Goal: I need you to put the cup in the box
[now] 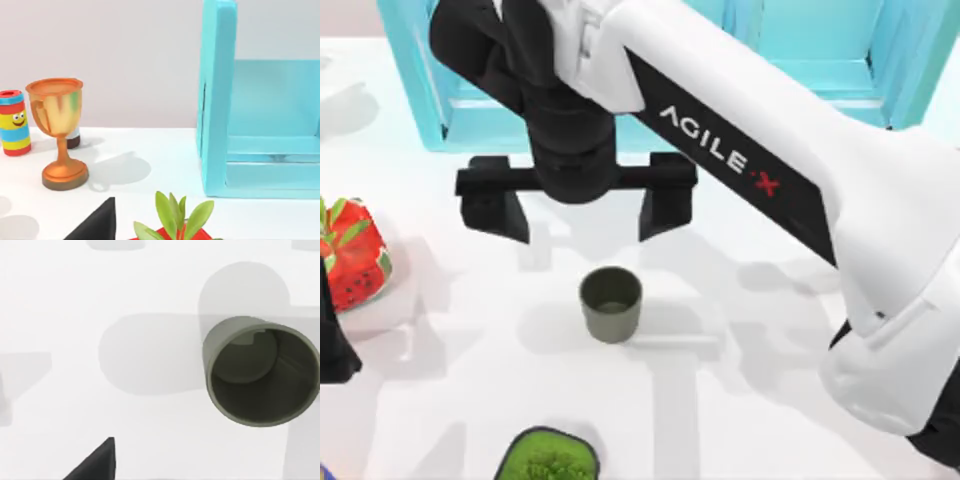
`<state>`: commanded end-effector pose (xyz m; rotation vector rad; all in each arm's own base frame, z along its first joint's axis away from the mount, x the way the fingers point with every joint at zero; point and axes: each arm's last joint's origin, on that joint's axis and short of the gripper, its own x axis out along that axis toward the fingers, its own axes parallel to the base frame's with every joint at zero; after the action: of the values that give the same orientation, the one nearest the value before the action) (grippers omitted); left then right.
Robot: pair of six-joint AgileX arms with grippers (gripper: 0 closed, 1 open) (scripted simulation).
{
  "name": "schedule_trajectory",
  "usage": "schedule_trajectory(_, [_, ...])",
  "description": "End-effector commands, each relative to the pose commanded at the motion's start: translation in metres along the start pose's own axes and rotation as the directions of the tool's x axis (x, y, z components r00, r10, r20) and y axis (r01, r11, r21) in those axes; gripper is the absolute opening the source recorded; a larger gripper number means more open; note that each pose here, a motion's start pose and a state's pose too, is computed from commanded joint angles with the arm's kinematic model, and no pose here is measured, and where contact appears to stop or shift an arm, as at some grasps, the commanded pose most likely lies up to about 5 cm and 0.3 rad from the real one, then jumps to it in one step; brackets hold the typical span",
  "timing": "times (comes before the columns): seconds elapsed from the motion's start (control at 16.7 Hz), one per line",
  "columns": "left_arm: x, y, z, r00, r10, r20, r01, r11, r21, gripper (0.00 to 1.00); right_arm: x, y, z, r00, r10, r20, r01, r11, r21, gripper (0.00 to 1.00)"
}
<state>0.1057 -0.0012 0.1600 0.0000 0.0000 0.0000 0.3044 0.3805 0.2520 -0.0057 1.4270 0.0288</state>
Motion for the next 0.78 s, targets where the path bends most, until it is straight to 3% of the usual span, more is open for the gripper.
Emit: schedule_trajectory(0.78, [0.0, 0.0, 0.0, 1.0, 0.0, 0.0, 0.0, 1.0, 0.0, 1.0, 0.029, 0.009, 0.001, 0.999, -0.019, -0.047, 0.021, 0.999, 0.032, 1.0])
